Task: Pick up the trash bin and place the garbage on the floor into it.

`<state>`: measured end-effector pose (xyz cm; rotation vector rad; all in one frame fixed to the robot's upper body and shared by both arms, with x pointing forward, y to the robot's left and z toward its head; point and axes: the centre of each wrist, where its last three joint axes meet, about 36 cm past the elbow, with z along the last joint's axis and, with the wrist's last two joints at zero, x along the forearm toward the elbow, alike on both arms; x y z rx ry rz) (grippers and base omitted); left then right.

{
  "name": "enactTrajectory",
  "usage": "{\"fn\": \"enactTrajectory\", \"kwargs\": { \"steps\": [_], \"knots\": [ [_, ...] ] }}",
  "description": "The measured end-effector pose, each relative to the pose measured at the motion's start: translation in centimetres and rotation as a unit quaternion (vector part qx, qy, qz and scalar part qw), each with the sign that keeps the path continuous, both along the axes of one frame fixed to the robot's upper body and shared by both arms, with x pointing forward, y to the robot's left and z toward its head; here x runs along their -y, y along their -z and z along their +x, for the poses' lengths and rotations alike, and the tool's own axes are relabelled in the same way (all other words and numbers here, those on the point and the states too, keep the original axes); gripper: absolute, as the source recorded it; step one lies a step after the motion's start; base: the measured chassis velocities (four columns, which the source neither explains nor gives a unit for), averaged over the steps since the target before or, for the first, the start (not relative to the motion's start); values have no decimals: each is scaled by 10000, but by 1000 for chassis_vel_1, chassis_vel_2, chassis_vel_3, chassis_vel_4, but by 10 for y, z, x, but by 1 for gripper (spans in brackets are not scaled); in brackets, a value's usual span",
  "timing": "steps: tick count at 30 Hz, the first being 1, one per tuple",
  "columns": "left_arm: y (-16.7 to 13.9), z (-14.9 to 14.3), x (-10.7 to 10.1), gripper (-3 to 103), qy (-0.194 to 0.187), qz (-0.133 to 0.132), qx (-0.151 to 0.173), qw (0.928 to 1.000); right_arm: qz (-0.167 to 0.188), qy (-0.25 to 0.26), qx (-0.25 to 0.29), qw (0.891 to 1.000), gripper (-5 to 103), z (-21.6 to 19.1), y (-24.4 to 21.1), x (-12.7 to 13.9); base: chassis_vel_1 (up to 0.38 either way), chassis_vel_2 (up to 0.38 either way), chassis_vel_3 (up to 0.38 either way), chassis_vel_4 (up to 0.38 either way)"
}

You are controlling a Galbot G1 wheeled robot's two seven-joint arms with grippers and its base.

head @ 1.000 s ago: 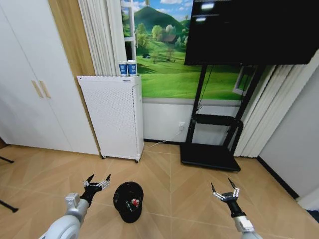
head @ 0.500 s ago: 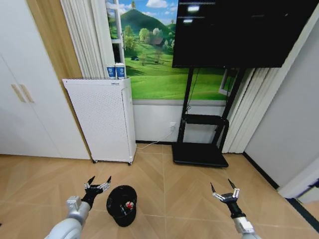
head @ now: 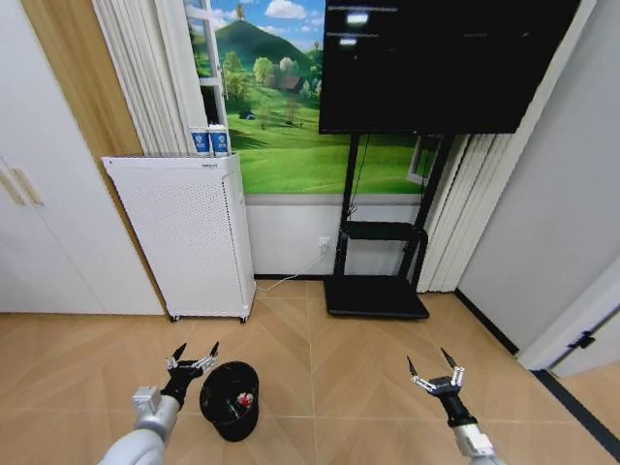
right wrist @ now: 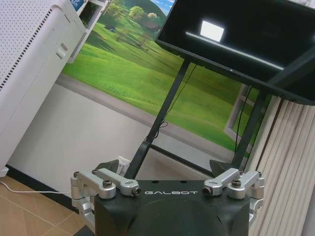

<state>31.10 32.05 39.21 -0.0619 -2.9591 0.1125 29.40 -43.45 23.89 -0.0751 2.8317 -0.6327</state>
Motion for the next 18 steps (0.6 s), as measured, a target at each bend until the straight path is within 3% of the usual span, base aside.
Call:
{"fn": "enactTrajectory", "kwargs": {
  "steps": [6, 9, 18],
  "knots": [
    [3, -3, 2, 100, 99, -29, -106, 9999, 2, 29, -6, 10000, 100, -5, 2, -2, 48, -55, -55, 45],
    [3, -2, -6, 100, 252, -57, -78, 9996, -40, 63, 3, 10000, 100, -7, 1, 1, 0, 0, 0, 0],
    [7, -3, -16, 100, 226, 39, -141, 9996, -21, 102, -5, 9999, 100, -10, 4, -2, 0, 0, 0, 0]
  ]
}}
